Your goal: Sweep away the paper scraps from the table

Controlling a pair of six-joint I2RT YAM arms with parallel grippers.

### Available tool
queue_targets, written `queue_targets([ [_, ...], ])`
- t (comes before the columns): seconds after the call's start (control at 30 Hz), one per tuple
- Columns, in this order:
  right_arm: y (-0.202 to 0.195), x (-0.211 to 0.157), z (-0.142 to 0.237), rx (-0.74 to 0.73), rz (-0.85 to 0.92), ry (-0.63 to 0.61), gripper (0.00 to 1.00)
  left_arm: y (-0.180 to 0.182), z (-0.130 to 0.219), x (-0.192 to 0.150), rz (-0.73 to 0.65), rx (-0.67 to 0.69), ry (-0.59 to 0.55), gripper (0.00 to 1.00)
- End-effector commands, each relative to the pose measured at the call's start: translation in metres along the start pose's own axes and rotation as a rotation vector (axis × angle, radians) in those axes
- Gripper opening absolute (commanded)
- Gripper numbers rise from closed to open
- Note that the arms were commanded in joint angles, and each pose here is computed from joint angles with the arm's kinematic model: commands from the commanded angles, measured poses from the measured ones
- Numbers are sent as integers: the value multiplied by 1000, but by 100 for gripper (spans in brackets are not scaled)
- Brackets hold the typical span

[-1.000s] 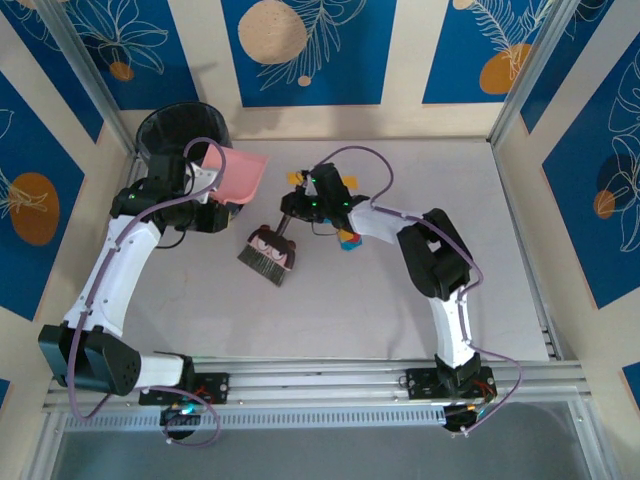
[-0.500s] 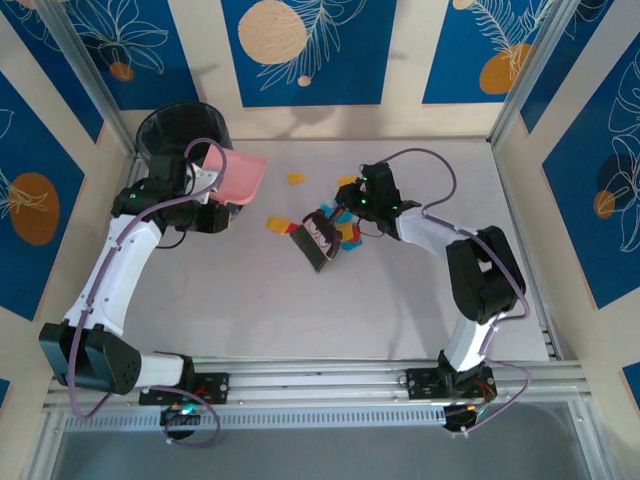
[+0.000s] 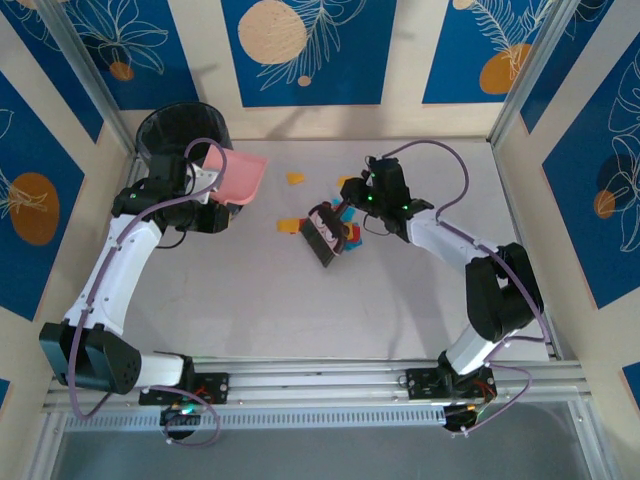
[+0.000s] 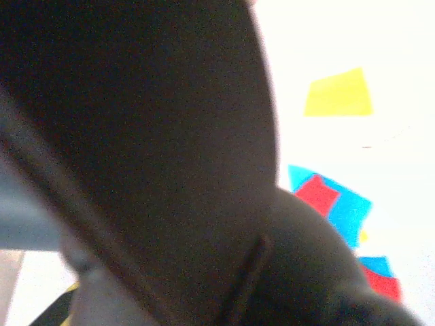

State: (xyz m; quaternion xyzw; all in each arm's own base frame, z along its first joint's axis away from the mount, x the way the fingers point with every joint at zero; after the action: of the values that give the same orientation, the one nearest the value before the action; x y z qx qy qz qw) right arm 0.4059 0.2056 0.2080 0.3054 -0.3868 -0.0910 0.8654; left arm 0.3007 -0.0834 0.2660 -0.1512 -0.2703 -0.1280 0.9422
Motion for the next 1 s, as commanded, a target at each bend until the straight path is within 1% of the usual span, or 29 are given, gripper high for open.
queue_targets([
  [0.0,55,25,3,219,19,-34,0,-3,-4,-2,-17,-12,14,0],
  [0.17,76,29,-28,263,-2,-3,0,-2,-4,-2,-18,-11,14,0],
  [0.33,86,26,-62,235,-33,14,0,-3,-5,-3,-17,-13,17,0],
  [0.5,89,13,-93,204,-48,40,0,-3,-5,-2,-16,-18,14,0],
  [0.63,84,2,-111,169,-64,53,0,-4,-5,-3,-15,-24,17,0],
  [0.73,74,-5,-118,118,-55,50,0,-4,-5,-3,-16,-24,18,0],
  [0.87,54,-10,-119,28,-39,40,0,-4,-6,-4,-16,-25,21,0],
  [0.97,38,-8,-110,-42,-16,9,0,-4,-6,-3,-16,-27,18,0],
])
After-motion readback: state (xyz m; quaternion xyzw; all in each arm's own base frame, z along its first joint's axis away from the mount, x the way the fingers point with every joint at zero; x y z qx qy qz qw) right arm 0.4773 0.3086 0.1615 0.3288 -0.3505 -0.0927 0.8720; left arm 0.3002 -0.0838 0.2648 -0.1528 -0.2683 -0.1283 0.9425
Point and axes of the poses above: each hand's point on the last joint's axis, 136 mm out from that joint toward the fingers, its own z axis back along the fingers, its own y axis along the line the jaws close on, x = y × z, the point moved 4 cm from there along z, back along the fingers
